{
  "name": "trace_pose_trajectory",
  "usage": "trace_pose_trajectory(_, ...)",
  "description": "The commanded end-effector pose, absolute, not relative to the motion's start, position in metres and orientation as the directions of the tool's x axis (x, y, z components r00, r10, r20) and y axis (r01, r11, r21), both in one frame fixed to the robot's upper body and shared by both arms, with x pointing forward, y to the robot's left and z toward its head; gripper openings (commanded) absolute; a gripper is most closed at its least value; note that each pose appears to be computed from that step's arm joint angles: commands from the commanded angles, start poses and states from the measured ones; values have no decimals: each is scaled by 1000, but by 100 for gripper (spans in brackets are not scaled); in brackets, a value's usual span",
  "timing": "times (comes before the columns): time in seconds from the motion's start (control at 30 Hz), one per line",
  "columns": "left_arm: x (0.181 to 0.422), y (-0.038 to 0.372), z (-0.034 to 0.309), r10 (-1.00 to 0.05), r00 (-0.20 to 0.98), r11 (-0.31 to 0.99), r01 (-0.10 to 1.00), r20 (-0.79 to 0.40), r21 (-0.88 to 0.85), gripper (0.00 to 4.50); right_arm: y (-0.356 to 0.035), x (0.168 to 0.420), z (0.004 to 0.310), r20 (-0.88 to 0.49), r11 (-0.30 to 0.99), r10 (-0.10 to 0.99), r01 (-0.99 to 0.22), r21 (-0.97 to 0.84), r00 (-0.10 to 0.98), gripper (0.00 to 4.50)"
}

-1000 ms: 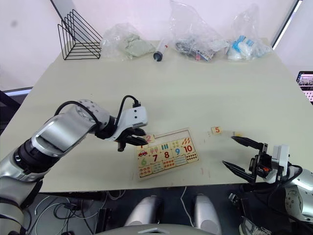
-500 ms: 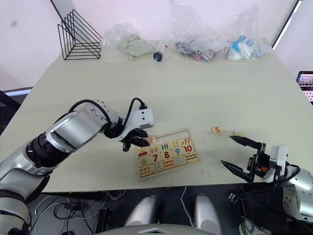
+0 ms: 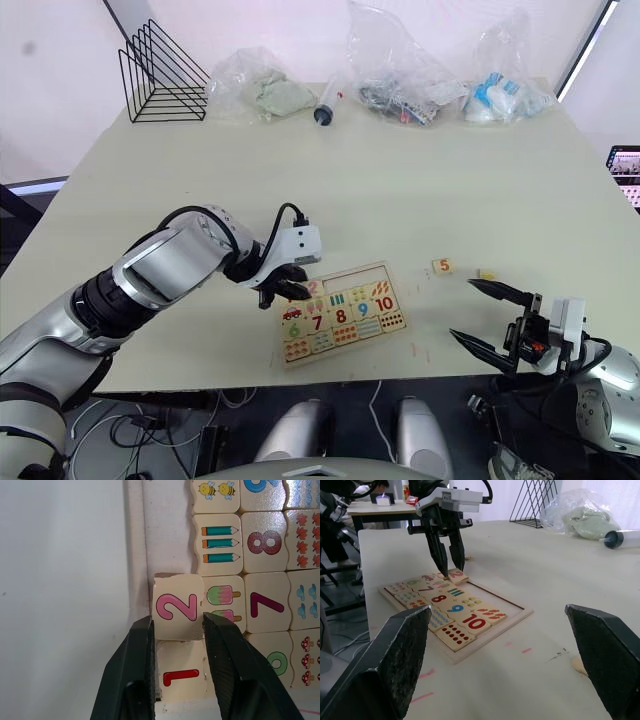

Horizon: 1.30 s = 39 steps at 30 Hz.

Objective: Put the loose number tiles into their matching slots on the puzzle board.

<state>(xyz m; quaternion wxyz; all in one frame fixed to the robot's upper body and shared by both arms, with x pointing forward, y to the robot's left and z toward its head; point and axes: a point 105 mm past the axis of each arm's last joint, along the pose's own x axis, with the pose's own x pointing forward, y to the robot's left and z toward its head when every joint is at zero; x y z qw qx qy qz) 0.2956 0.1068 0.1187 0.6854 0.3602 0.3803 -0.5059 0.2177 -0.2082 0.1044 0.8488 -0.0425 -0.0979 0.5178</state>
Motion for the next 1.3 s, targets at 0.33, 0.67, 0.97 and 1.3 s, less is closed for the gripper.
trace_pose_trajectory(0.33, 301, 105, 125, -409, 225, 228, 964, -884, 140, 92, -208, 216, 111, 137, 466, 885, -861, -205, 446, 450)
trace_pose_trajectory(0.67, 301, 109, 119, -396, 228, 230, 962, -889, 145, 92, -207, 217, 111, 140, 470, 882, -858, -206, 449, 450)
trace_pose_trajectory(0.97, 298, 110, 115, -394, 209, 216, 968, -895, 130, 92, -211, 217, 108, 137, 475, 880, -856, -205, 456, 450)
trace_pose_trajectory(1.3, 297, 110, 113, -391, 193, 200, 972, -900, 122, 92, -213, 215, 103, 133, 479, 878, -854, -205, 460, 450)
